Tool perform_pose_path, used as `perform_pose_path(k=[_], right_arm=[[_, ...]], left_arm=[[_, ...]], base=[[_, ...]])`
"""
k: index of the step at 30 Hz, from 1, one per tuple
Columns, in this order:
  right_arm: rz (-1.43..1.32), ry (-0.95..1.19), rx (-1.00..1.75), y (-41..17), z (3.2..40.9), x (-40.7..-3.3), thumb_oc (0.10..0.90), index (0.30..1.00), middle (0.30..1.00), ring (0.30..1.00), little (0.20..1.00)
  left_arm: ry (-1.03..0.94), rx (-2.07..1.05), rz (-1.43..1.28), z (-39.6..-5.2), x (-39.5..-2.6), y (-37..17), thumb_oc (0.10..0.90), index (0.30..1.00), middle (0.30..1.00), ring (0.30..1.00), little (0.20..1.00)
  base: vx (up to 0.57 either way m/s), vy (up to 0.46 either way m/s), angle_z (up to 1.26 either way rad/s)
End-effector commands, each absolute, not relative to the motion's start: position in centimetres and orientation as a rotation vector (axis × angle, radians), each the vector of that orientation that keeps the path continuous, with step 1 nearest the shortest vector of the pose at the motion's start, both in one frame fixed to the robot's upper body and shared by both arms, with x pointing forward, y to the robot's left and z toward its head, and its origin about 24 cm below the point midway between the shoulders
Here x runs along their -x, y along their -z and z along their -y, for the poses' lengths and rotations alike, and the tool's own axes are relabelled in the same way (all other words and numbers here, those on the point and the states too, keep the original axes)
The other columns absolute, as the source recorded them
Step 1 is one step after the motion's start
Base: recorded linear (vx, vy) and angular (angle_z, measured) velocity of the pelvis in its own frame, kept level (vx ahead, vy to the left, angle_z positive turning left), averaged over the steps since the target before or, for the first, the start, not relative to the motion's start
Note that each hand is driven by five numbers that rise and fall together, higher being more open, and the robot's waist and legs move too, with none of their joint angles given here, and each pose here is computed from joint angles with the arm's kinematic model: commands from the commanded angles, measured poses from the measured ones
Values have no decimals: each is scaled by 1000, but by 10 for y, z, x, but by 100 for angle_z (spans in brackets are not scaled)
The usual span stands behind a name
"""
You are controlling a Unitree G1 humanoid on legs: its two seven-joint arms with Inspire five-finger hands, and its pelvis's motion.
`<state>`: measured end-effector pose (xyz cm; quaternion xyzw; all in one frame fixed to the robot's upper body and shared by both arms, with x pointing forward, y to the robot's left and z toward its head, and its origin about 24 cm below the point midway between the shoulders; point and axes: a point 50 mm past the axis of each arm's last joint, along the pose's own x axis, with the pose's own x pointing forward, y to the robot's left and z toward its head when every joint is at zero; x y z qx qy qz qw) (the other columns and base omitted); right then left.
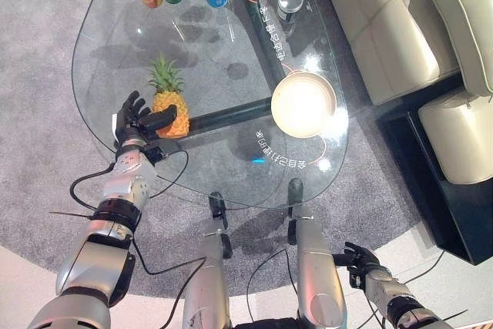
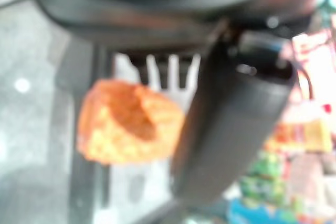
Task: Pick up the fruit to the plate
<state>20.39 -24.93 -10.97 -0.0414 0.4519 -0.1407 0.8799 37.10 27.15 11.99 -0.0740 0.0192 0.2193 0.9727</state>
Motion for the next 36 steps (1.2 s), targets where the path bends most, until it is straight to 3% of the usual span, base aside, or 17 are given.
perform_pose_path(k=[1,12,24,36], right_arm=[[-1021,356,155,115,276,-173,800,900,900,900,900],[-1020,364,151,115,276,-175,800,900,900,900,900],[-1019,368,138,114,276,-178,800,900,900,900,900],[-1020,357,141,114,273,-180,800,900,900,900,900]], left_arm=[[-526,26,126,-299,-371,-168,800,900,900,900,900],[-507,-302,120,-292,-373,-175,800,900,900,900,900],[-444,-225,69,-279,-377,-165,800,900,900,900,900],[-558,-125,-54,-287,-376,-149,800,900,900,900,900]], base=[[0,0,0],[0,0,0],[0,0,0],[5,-7,-3]])
